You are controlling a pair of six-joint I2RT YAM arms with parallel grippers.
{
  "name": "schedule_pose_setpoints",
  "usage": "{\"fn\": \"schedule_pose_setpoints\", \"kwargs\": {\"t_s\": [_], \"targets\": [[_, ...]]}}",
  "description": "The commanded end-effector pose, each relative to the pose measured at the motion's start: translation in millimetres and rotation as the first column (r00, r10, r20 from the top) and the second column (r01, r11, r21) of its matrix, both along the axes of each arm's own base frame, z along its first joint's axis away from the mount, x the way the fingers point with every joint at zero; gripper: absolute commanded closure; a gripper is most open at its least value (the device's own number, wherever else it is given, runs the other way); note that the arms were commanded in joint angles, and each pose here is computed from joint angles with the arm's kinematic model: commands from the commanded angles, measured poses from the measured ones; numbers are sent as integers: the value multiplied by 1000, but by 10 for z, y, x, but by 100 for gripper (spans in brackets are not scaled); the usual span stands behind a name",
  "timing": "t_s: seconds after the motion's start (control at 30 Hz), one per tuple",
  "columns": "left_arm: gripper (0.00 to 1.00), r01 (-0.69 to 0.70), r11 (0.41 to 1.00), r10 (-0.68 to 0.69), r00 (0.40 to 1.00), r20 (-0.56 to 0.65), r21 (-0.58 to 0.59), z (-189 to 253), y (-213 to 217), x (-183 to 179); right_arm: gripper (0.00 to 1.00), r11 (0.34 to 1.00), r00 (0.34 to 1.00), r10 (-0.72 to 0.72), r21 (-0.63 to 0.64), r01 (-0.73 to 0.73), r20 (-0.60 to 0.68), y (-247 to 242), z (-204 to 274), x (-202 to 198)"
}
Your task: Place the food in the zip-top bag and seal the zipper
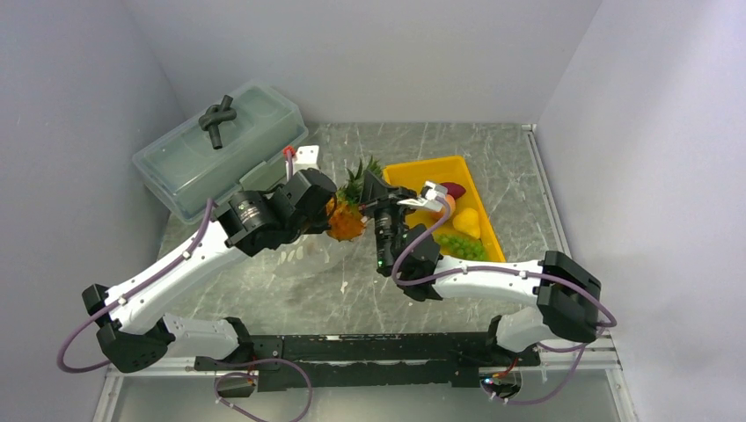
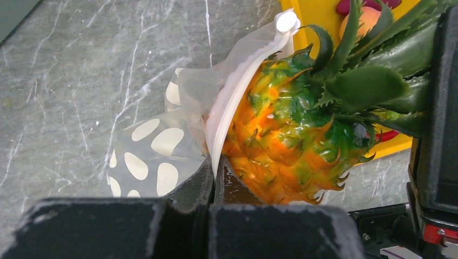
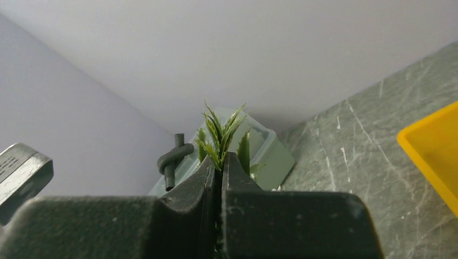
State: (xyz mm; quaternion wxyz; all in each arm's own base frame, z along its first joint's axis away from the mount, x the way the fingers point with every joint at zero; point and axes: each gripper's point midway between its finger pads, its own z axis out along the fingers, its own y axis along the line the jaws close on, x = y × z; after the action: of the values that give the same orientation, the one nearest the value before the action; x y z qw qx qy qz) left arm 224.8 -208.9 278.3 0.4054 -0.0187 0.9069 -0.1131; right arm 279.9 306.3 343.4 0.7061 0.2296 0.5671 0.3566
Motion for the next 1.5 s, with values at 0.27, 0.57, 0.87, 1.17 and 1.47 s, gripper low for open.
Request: {"fn": "schedule_pose_setpoints", "kwargs": {"t_s": [0.27, 0.57, 0.87, 1.17, 1.47], "targets": [[100, -63, 992, 64, 998, 5, -110, -14, -71, 46, 100, 998, 994, -48, 28, 51, -99, 160, 85, 3], [100, -115, 982, 120, 992, 25, -147, 38, 17, 92, 100, 998, 987, 36, -37, -42, -158, 252, -301, -99], [100, -146, 977, 151, 988, 22, -159, 24, 67, 142, 100, 995, 983, 95, 8, -94, -160, 335, -355, -274], [100, -98, 980, 98, 995, -12, -170, -62, -31, 107, 100, 998, 985, 28, 53, -19, -168, 272, -246, -222], [100, -83, 976, 77, 996, -34, -199, -56, -40, 25, 100, 993, 991, 15, 115, 0, -131, 263, 60, -148]]}}
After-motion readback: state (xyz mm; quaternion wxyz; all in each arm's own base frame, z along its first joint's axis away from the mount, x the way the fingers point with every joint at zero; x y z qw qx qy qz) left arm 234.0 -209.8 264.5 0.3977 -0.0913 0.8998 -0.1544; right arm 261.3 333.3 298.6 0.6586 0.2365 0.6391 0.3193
